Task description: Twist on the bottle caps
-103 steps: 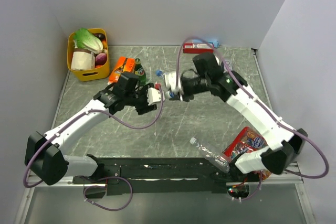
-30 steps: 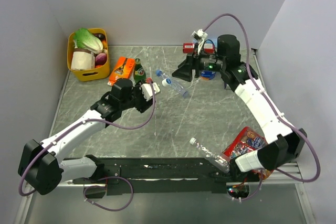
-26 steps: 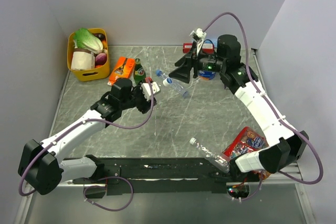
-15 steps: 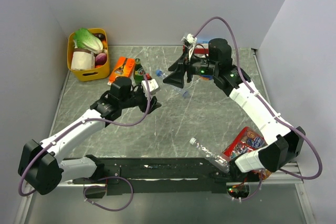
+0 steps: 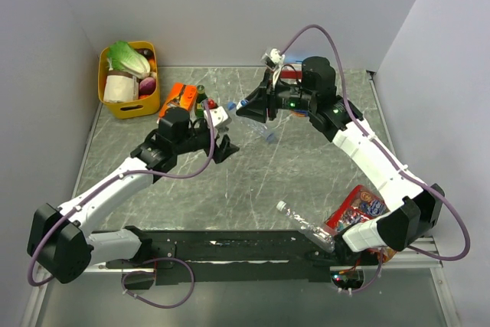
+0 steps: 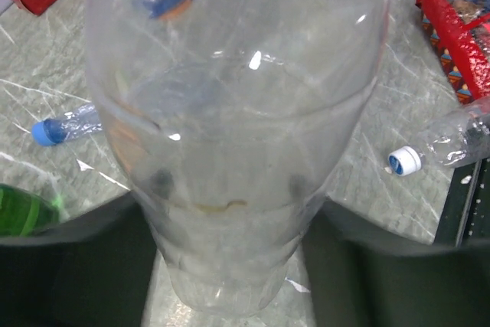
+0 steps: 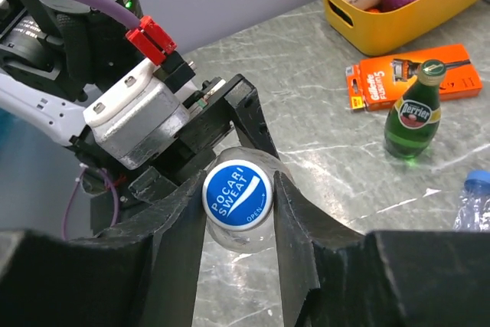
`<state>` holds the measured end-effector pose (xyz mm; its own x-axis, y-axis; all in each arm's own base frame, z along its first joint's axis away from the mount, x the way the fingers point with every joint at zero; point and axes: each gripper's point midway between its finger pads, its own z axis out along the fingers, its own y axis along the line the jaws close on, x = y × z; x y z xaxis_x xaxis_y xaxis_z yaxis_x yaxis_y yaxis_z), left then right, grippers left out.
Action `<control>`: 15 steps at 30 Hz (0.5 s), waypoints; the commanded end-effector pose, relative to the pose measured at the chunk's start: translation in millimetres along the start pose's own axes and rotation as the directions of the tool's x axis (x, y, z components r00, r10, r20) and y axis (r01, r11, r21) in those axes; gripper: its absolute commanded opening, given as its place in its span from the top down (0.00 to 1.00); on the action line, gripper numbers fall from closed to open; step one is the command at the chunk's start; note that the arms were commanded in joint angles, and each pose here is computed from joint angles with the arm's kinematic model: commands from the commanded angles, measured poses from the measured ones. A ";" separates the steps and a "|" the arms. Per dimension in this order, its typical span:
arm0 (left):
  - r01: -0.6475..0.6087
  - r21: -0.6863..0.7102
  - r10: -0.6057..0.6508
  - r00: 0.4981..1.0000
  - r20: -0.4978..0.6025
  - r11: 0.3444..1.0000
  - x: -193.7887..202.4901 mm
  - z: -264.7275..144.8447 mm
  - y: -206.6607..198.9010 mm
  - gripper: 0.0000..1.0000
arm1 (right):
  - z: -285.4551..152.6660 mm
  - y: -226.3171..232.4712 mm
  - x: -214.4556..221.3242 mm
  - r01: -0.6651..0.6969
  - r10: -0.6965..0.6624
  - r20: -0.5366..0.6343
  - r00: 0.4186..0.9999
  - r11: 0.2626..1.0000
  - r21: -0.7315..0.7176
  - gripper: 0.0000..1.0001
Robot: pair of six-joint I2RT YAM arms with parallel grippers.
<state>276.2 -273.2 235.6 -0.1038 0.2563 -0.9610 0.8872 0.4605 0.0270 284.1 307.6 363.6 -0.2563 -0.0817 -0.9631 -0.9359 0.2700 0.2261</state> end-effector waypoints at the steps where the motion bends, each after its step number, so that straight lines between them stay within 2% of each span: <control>1: -0.032 -0.027 0.034 0.997 0.071 0.999 -21.8 2.7 6.2 0.04 | 0.2 -18.2 -14.4 0.116 -0.117 0.016 0.993 0.990 0.077 0.79; 4: -0.032 -0.116 0.032 0.999 -0.004 0.993 2.3 -1.6 20.9 0.04 | -13.4 -33.3 -6.7 0.209 -0.203 -0.053 0.978 0.966 0.153 0.80; 9: -0.068 -0.141 0.046 0.988 -0.149 0.988 59.6 -20.6 16.6 0.04 | -48.3 -67.1 21.8 0.253 -0.219 -0.146 0.965 0.926 0.281 0.83; 15: -0.020 -0.144 -0.007 0.983 -0.186 0.989 83.1 -28.1 10.2 0.04 | -76.7 -99.3 61.8 0.273 -0.209 -0.206 0.956 0.891 0.363 0.84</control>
<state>263.1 -230.4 159.9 -0.1928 0.4163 -0.8886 0.8335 0.5473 0.0755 336.1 228.4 300.9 -0.1531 -0.2865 -0.9458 -0.8508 0.5251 -0.0214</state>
